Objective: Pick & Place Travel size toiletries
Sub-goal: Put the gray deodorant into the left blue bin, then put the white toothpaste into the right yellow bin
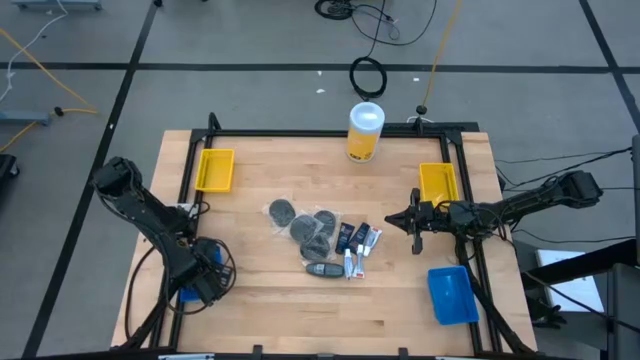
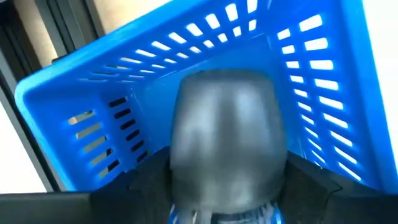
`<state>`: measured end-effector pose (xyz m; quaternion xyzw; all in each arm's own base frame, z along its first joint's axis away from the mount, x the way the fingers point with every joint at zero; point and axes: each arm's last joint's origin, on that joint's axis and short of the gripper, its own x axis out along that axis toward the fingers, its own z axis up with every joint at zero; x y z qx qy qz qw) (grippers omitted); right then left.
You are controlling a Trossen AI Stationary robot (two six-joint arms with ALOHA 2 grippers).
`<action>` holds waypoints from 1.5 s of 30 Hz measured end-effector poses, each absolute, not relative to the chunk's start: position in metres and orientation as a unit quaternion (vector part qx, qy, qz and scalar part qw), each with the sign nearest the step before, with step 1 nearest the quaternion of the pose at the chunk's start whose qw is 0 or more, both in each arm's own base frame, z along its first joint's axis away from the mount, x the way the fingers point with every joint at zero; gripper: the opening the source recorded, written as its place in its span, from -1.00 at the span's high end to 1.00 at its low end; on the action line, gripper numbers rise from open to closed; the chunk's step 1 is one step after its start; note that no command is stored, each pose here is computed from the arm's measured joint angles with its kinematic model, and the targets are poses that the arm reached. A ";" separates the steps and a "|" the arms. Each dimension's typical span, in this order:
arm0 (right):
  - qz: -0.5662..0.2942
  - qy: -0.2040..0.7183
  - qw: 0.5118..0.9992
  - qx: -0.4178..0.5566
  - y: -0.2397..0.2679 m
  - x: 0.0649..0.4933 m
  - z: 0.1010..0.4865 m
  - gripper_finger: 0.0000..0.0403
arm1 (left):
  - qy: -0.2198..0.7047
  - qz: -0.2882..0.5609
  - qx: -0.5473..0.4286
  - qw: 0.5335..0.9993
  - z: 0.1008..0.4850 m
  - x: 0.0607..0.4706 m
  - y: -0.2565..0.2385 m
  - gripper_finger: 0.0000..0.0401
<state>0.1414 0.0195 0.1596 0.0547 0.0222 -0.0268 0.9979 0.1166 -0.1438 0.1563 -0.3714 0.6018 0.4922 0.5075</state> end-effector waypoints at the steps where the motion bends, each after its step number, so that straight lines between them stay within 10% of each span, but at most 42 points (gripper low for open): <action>1: -0.027 0.022 0.998 0.055 0.019 0.141 0.160 0.98 | 0.604 0.490 -0.369 0.508 0.156 0.116 -0.144 -0.23; 14: -0.028 0.022 0.998 0.055 0.019 0.141 0.160 0.98 | 0.594 0.426 -0.390 0.560 0.192 0.117 -0.141 -0.53; 21: -0.028 0.022 0.998 0.055 0.019 0.141 0.160 0.98 | 0.460 0.309 -0.354 0.753 0.228 0.134 -0.142 -0.41; 29: -0.027 0.022 0.998 0.055 0.019 0.141 0.160 0.98 | 0.258 0.226 -0.103 0.934 0.237 0.161 -0.152 -0.36; 45: 0.134 0.048 0.987 0.074 0.033 0.142 0.156 0.98 | 0.266 0.278 0.042 0.922 0.185 0.269 -0.125 -0.39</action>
